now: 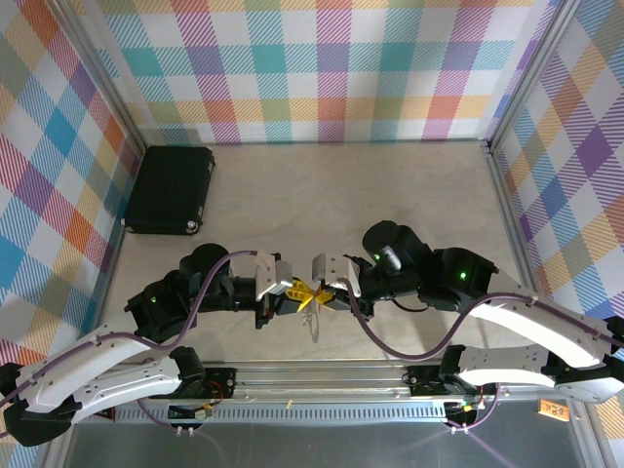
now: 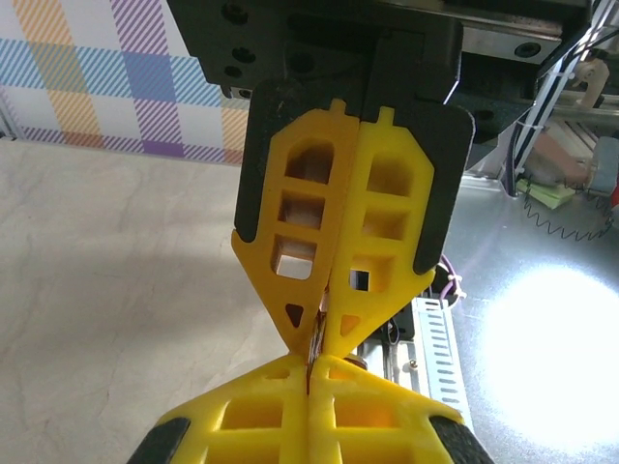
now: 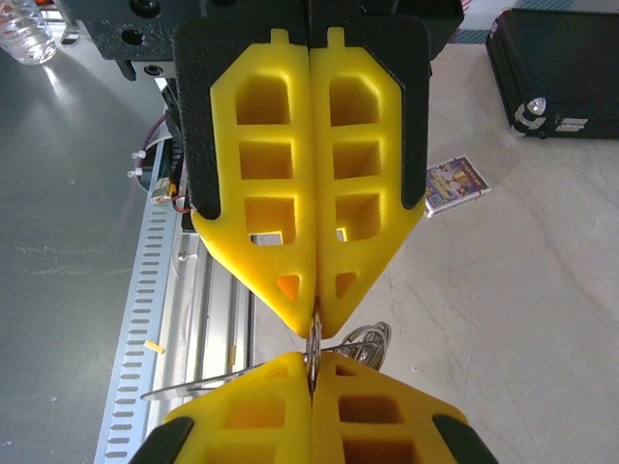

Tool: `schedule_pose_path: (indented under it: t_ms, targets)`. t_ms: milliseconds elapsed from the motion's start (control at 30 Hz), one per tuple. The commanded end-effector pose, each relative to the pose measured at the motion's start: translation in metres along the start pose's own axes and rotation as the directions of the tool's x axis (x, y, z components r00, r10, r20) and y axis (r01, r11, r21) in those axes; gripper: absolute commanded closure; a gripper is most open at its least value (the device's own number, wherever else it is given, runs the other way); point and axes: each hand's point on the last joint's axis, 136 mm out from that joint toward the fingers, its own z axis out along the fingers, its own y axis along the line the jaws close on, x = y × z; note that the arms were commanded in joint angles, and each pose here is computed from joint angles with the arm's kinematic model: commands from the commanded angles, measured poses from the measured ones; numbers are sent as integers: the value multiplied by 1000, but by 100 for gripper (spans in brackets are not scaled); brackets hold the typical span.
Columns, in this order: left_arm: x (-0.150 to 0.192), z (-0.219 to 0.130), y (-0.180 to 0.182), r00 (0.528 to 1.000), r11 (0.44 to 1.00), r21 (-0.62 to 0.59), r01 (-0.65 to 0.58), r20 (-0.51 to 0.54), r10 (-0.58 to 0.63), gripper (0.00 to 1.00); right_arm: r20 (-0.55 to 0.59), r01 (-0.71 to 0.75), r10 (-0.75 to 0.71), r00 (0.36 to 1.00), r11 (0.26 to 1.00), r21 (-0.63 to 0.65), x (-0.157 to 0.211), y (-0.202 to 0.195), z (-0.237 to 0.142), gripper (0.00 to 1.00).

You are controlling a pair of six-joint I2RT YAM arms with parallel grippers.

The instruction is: Put the keys on the keyring

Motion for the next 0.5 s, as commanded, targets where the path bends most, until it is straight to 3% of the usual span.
schedule_pose_path:
  t_ms: [0,67,233,467]
  targets:
    - [-27,-8,1,993,999,-24,-26,113,28,100,86,25,-21,996,999,-43,-22,9,-7,100]
    - [-34,-11,0,987,999,-24,-23,156,27,100,100,24,-20,995,999,-45,-23,10,-9,99]
    - [-47,-14,-7,970,1000,18,-14,244,9,100,155,18,-12,988,999,-35,-30,11,-16,85]
    - [-62,-16,-16,944,997,71,-25,330,0,100,213,16,-11,977,1000,-24,-34,13,-26,84]
